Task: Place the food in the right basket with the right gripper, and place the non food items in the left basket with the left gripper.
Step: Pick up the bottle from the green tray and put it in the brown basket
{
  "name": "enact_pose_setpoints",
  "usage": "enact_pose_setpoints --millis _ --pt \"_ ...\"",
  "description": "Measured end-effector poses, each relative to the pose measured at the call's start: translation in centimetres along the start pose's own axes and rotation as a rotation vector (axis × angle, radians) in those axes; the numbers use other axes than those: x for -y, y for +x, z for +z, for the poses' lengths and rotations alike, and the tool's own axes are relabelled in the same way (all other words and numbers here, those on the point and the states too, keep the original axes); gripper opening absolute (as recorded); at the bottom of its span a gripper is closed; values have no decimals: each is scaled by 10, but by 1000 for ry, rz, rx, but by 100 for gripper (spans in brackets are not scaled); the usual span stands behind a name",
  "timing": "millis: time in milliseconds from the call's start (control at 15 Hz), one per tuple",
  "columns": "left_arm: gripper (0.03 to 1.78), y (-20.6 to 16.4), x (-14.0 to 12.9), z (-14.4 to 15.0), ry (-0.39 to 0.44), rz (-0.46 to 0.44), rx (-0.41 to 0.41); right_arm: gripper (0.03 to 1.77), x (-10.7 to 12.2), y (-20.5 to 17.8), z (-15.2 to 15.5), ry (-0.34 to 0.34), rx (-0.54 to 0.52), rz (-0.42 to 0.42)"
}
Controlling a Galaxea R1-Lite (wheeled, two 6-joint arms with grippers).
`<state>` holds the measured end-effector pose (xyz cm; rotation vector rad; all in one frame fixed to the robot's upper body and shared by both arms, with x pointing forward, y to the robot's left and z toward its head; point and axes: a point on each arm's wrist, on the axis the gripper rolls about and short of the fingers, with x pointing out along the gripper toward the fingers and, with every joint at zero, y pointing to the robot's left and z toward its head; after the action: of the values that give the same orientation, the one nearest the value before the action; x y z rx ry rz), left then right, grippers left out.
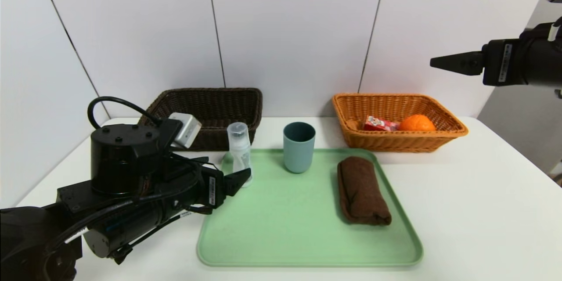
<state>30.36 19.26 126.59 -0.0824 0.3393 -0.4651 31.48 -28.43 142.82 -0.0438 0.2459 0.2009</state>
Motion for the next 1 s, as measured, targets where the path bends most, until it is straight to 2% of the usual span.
enact_pose_setpoints --millis 400,600,1000 --pt "169 7 1 4 -27 -20 71 170 0 -2 -11 13 70 -2" --pt "169 18 1 -3 -31 -19 67 170 0 -3 -10 74 143 7" --pt "169 37 8 -17 -34 -42 49 170 -1 2 -21 88 99 21"
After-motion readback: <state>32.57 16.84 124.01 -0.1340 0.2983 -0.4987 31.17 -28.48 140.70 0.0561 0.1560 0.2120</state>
